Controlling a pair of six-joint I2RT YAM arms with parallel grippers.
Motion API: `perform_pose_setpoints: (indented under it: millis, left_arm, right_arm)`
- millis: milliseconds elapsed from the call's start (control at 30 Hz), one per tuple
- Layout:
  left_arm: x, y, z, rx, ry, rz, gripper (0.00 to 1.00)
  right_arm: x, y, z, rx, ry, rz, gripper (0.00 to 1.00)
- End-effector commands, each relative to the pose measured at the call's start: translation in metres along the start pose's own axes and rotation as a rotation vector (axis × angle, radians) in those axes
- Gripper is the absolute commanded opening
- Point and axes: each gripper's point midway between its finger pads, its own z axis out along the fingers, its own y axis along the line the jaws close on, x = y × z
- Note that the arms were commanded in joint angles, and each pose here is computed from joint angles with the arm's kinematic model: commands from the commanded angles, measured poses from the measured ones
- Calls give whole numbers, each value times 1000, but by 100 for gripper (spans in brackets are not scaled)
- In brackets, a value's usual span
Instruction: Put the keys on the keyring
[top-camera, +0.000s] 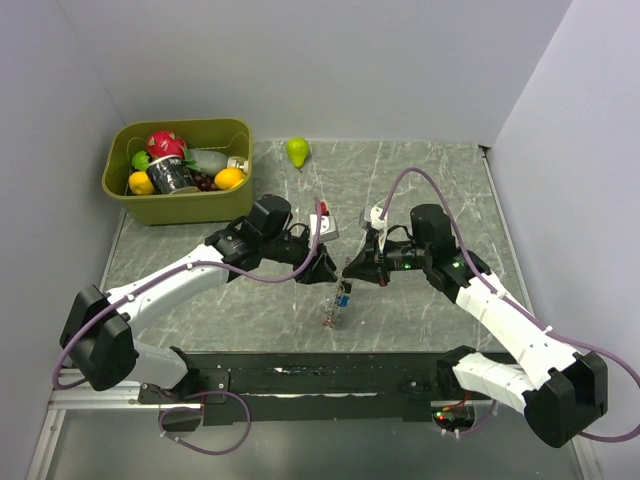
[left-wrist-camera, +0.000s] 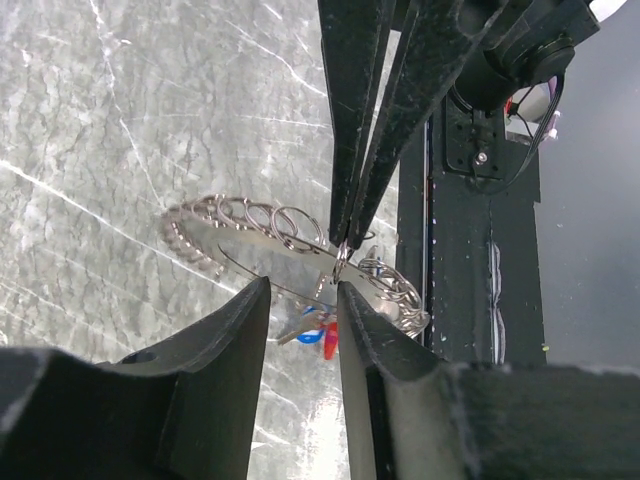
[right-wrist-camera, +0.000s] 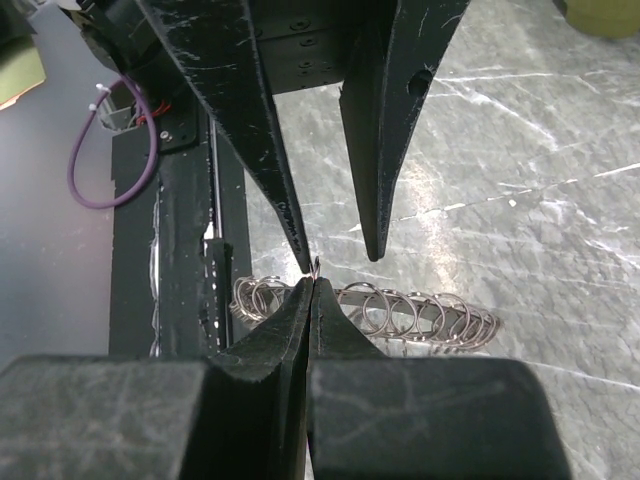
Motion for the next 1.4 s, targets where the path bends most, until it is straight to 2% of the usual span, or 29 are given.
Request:
perform_pose_setpoints:
  millis: [0, 367, 600, 767, 833, 900, 1200, 1267, 1300, 1367]
  left_arm:
    - [-33, -5, -1, 35, -89, 99, 37]
    - [-37, -13, -4, 75, -95, 127, 34]
    - [-38, -12, 1, 91, -92, 114, 21]
    - [-41, -14, 2, 103, -96, 110, 18]
    - [-41, -14, 2, 105, -102, 111, 12]
    - [-43, -17, 2, 120, -105, 119, 1]
    - [-37, -18, 4, 120, -120, 105, 1]
    - [-38, -16, 3, 100, -141, 114, 1]
    - [-38, -15, 4, 96, -151, 109, 1]
    - [-40, -14, 4, 83, -174, 111, 1]
  right_arm:
    - [-27, 9, -3, -34, -62, -84, 0]
    - [-29, 9, -2, -39, -68, -88, 0]
    - [-28, 9, -1, -38, -66, -81, 0]
    - [-27, 7, 0, -32, -62, -77, 0]
    - [-26, 6, 0, -28, -62, -73, 0]
    - [-26, 5, 0, -19, -61, -70, 0]
    - [-28, -1, -1, 21, -70, -59, 0]
    - [-30, -5, -2, 49, -77, -68, 3]
    - [-30, -5, -2, 56, -77, -58, 13]
    - [-32, -8, -4, 84, -86, -63, 23]
